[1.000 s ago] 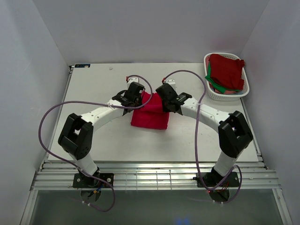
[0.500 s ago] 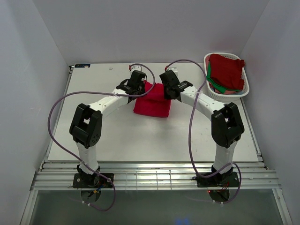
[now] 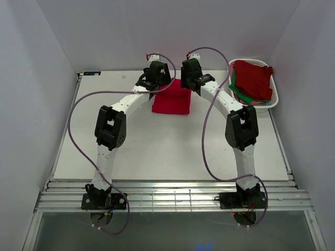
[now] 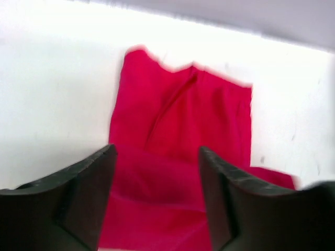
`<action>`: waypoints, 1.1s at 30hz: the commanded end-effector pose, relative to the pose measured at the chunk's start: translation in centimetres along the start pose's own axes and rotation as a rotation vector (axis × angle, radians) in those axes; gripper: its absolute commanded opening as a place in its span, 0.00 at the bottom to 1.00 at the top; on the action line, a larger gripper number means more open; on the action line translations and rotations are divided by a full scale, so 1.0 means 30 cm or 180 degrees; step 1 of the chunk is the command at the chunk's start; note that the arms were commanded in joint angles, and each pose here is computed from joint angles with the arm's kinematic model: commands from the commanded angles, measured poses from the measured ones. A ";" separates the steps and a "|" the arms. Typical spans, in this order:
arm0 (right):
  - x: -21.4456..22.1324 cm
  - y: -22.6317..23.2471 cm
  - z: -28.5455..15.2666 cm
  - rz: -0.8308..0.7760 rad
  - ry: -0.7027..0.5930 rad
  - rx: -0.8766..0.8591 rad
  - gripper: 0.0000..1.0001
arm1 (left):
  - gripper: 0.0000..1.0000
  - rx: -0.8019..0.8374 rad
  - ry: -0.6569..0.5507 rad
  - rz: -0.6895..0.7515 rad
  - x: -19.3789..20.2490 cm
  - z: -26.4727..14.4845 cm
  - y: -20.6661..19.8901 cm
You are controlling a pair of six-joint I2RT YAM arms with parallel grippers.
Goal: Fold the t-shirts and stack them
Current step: Fold the long partially folded tshirt into a neat square
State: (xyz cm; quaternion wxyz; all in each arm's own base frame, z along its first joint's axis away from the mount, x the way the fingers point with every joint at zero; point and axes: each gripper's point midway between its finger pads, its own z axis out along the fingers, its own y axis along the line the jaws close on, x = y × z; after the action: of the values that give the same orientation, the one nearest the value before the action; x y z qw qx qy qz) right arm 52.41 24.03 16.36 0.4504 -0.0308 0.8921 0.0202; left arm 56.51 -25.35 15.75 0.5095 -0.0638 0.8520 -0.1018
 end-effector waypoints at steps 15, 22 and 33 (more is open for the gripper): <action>-0.316 -0.007 -0.162 0.0254 -0.1066 -0.0730 0.75 | 0.98 0.0333 -0.0943 -0.0293 -0.394 -0.153 -0.037; -0.159 0.157 -0.114 0.0317 -0.0495 -0.1532 0.17 | 0.96 0.0188 -0.0062 -0.0241 -0.086 -0.077 0.021; 0.099 0.288 0.133 0.0507 0.0472 -0.1840 0.11 | 0.96 0.0170 0.0273 -0.0195 0.035 -0.221 0.110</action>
State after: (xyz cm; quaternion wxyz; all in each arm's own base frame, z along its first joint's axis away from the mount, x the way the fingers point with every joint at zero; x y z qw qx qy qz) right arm 54.15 31.70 12.50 0.3949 -0.0964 0.8692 0.2816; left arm 51.52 -22.26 10.53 0.4320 -0.0608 0.8934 -0.1070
